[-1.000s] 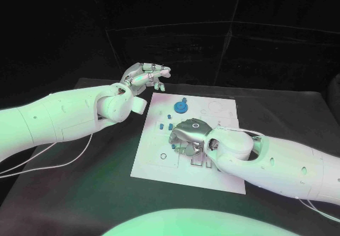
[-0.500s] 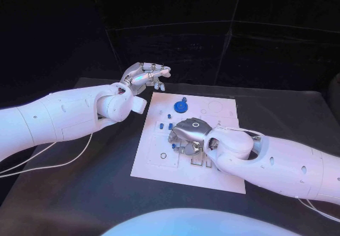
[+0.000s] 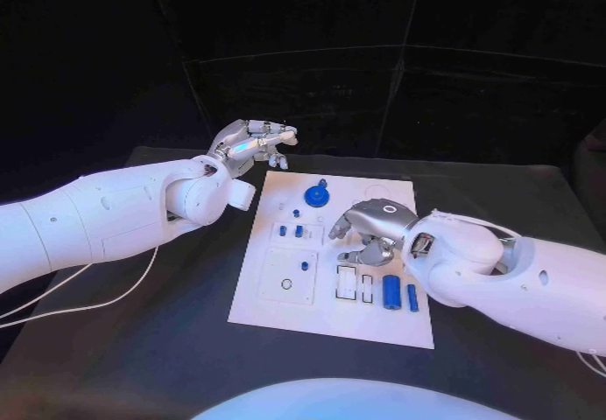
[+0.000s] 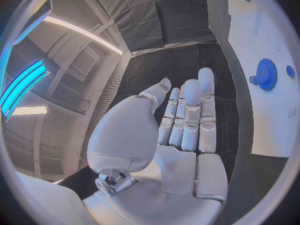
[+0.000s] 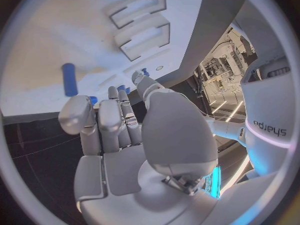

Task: Assemble the parts on the task board

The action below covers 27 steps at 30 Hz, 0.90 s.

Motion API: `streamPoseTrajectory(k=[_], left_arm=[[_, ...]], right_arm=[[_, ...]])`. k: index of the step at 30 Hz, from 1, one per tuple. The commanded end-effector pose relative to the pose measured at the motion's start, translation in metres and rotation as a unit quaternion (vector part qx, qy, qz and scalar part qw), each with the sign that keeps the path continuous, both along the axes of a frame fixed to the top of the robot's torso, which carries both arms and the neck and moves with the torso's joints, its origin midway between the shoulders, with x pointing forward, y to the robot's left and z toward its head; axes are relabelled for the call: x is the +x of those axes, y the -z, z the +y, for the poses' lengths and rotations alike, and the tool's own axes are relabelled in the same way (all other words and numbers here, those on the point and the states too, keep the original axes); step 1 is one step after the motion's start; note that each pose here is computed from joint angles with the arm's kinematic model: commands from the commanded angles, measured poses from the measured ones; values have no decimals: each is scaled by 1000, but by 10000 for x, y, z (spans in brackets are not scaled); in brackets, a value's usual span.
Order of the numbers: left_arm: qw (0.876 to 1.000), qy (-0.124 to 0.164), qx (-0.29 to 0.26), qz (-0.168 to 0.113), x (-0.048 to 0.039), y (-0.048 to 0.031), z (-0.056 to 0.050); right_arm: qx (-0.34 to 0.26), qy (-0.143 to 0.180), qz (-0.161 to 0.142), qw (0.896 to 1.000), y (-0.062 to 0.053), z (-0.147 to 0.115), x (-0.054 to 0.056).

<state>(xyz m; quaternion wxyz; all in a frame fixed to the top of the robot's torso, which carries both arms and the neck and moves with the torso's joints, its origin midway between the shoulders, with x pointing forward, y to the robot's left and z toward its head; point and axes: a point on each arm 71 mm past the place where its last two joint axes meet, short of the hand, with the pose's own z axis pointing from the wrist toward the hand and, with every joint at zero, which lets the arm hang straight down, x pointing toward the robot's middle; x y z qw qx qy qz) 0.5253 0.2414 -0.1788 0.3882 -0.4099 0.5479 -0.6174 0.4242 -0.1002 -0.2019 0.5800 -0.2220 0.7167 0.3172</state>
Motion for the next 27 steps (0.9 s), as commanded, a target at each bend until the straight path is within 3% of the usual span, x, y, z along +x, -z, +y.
streamPoseTrajectory(k=[1,5,12,27], left_arm=[[1000,5,-5,-2,-5,-14,-7],[1000,4,-5,-4,-5,-16,-11],[1000,4,-5,-4,-4,-14,-16],[1000,5,-5,-3,0,-4,-20]], right_arm=[[2,41,42,998,-70,-156,68],[-11,70,43,997,-150,-389,142],[-38,94,40,994,-168,-618,185],[-41,82,38,995,-155,-516,201]])
